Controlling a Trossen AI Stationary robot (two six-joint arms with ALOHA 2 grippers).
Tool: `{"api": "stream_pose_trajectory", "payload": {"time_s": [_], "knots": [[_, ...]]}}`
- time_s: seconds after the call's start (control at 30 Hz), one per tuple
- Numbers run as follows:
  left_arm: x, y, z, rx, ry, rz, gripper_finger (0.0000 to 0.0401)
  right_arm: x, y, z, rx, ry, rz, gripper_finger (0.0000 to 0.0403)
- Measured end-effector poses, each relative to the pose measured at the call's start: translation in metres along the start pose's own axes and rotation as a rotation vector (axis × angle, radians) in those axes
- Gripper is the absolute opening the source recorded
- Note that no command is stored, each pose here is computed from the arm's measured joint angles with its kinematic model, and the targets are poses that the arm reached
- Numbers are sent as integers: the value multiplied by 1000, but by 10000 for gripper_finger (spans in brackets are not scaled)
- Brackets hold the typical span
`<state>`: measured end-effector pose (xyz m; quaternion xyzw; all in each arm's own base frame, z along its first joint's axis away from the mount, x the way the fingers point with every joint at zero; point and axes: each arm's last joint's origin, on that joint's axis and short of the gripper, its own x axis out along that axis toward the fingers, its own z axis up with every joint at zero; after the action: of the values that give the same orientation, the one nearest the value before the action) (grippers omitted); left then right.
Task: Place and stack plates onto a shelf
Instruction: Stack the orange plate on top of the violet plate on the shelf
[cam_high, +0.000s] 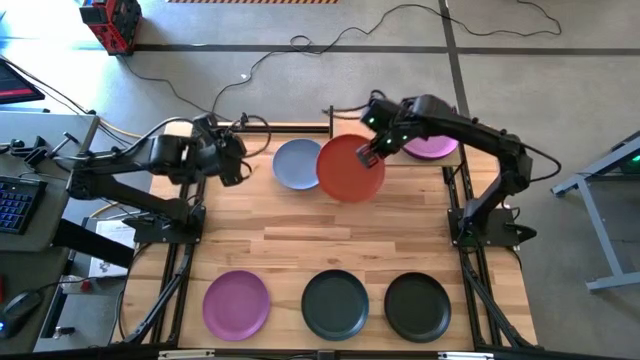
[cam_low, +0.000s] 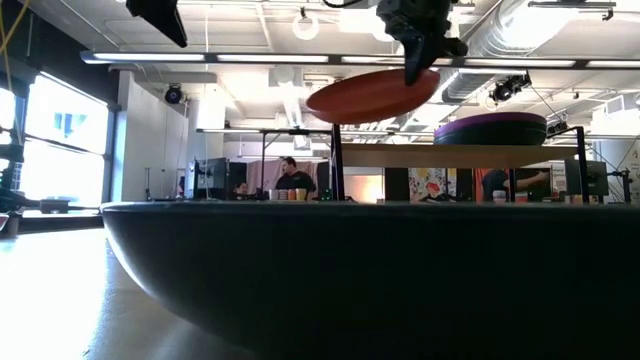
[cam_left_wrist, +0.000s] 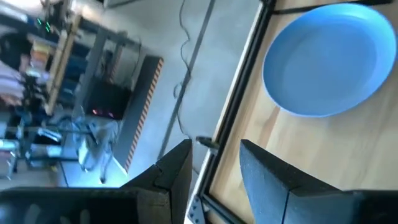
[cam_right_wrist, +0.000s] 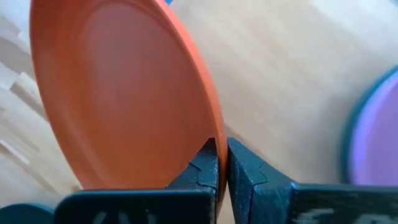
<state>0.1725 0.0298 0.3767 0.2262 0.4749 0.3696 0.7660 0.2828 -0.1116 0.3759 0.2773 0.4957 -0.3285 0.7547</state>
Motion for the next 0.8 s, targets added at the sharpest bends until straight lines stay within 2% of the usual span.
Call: {"api": "stream_pose_trajectory", "payload": {"time_s": [0.37, 0.47, 0.63, 0.8], "knots": [[22, 24, -9, -135, 129, 60, 124, -33, -63, 2, 56, -64, -49, 0], [26, 28, -11, -176, 152, 44, 124, -39, -81, -3, 105, -75, -53, 0], [32, 33, -14, -231, 182, 21, 124, -45, -111, -25, 224, -106, -15, 0], [37, 39, -17, -263, 209, 45, 124, -55, -137, -58, 415, -202, -3, 0]]}}
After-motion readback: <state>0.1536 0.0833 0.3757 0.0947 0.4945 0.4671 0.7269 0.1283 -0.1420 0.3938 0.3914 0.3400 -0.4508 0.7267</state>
